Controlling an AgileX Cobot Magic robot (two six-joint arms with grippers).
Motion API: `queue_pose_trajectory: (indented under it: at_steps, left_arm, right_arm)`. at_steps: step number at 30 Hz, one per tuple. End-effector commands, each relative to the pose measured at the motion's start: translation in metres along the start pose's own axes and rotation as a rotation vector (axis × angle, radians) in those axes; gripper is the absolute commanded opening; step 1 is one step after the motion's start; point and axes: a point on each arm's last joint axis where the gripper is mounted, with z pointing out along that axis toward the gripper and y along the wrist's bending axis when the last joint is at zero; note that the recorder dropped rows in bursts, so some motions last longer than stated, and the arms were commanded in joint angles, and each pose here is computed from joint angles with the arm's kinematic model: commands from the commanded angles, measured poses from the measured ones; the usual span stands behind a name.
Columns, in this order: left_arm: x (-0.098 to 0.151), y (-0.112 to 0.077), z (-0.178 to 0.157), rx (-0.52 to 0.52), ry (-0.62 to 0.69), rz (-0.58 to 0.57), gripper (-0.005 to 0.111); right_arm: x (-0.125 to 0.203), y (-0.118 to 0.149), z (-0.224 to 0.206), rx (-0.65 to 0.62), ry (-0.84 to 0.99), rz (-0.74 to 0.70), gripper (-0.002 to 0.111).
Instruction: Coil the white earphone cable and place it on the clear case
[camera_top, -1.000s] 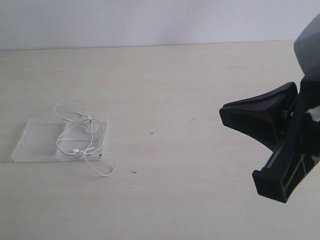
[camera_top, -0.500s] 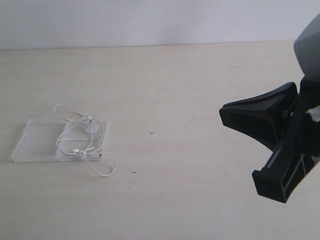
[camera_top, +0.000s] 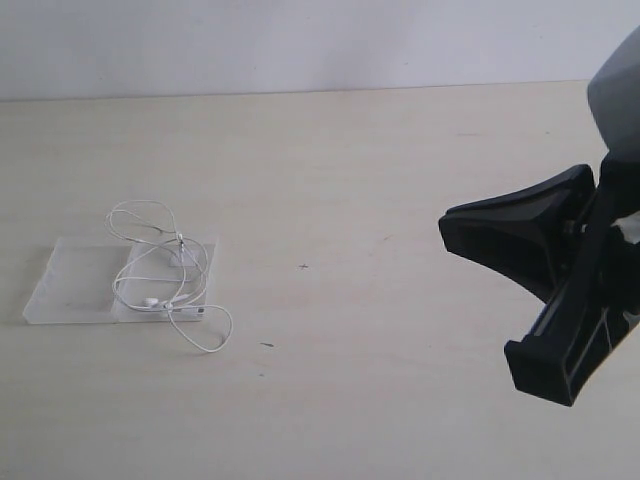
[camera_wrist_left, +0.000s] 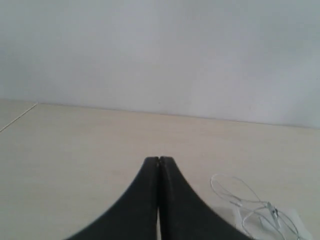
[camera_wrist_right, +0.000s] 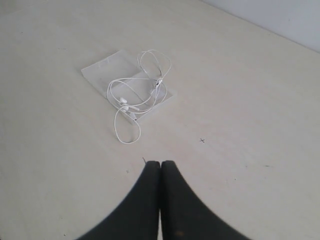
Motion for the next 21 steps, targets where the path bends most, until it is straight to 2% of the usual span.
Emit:
queue_pose_trajectory:
  at_steps: [1, 3, 21]
  left_arm:
    - [0.0125, 0.0021, -0.0011, -0.024, 0.127, -0.039, 0.0]
    - [0.0187, 0.0036, -0.0022, -0.042, 0.195, -0.039, 0.0]
    - [0.0183, 0.0035, -0.0021, -0.041, 0.19, -0.032, 0.0]
  right_arm:
    - [-0.0011, -0.0008, -0.0015, 0.005, -0.019, 0.003, 0.0]
    - [-0.0011, -0.0008, -0.0015, 0.005, -0.019, 0.003, 0.0]
    - [-0.0011, -0.0008, -0.0015, 0.005, -0.019, 0.003, 0.0]
